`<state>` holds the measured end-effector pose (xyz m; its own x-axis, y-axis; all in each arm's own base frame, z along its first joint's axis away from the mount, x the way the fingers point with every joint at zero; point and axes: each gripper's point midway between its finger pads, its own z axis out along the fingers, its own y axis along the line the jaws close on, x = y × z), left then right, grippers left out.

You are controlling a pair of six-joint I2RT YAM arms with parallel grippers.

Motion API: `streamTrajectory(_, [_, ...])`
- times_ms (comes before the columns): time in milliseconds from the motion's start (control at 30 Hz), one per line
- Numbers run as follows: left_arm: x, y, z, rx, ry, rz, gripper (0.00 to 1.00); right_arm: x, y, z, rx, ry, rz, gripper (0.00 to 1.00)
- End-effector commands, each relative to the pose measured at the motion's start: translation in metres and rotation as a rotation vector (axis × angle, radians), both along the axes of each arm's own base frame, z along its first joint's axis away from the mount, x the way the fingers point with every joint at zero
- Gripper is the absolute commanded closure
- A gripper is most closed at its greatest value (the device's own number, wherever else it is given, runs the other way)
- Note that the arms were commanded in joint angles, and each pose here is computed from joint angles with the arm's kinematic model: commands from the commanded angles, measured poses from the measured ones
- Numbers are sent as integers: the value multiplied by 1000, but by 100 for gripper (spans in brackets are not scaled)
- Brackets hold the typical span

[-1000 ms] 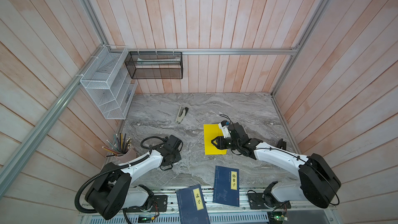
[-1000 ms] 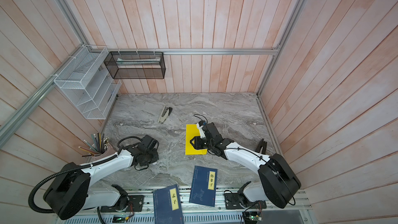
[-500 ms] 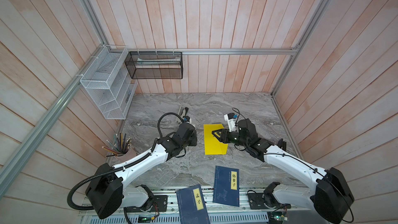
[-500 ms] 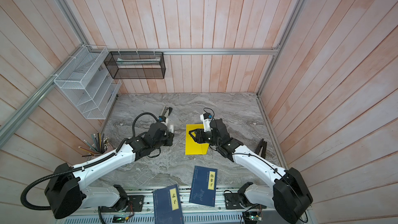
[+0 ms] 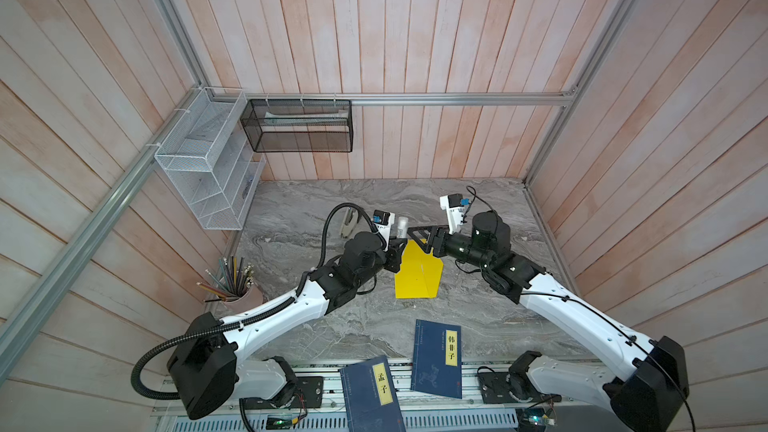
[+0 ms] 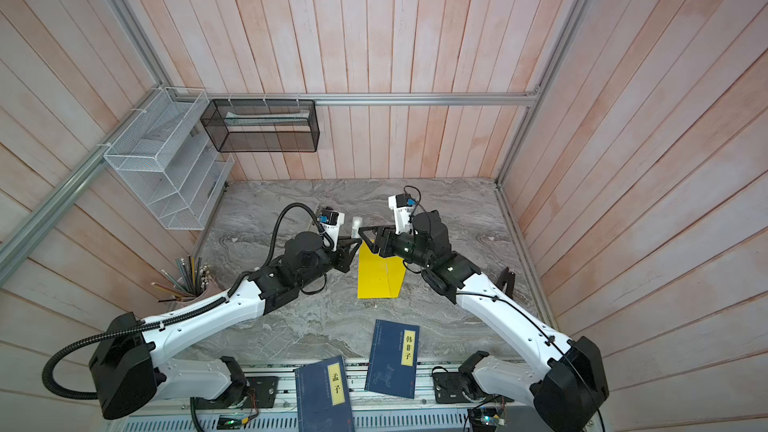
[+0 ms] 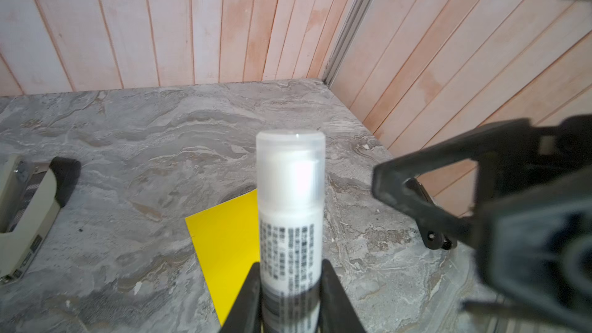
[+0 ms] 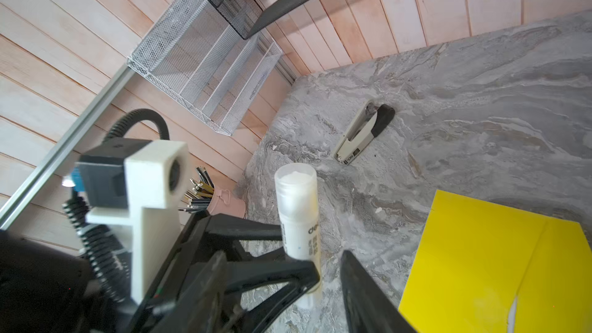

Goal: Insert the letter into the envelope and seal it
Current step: 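Lift the glue stick toward the right gripper while the right gripper approaches it, then grip the glue stick's cap with the right gripper while the left holds the body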

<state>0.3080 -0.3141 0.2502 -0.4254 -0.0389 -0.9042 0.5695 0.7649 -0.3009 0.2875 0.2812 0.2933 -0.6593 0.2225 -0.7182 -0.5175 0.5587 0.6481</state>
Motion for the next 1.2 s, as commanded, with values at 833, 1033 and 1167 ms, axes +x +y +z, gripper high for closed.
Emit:
streamTrajectory(833, [-16, -35, 36, 6, -154, -124, 45, 7, -14, 23, -15, -11, -68, 87])
streamTrajectory(1033, [-19, -38, 34, 12, -156, -152, 40, 2, -14, 31, -19, -17, -46, 86])
streamTrajectory(1167, [-21, -40, 36, 9, -162, -168, 43, 0, -13, 30, -42, -16, -27, 86])
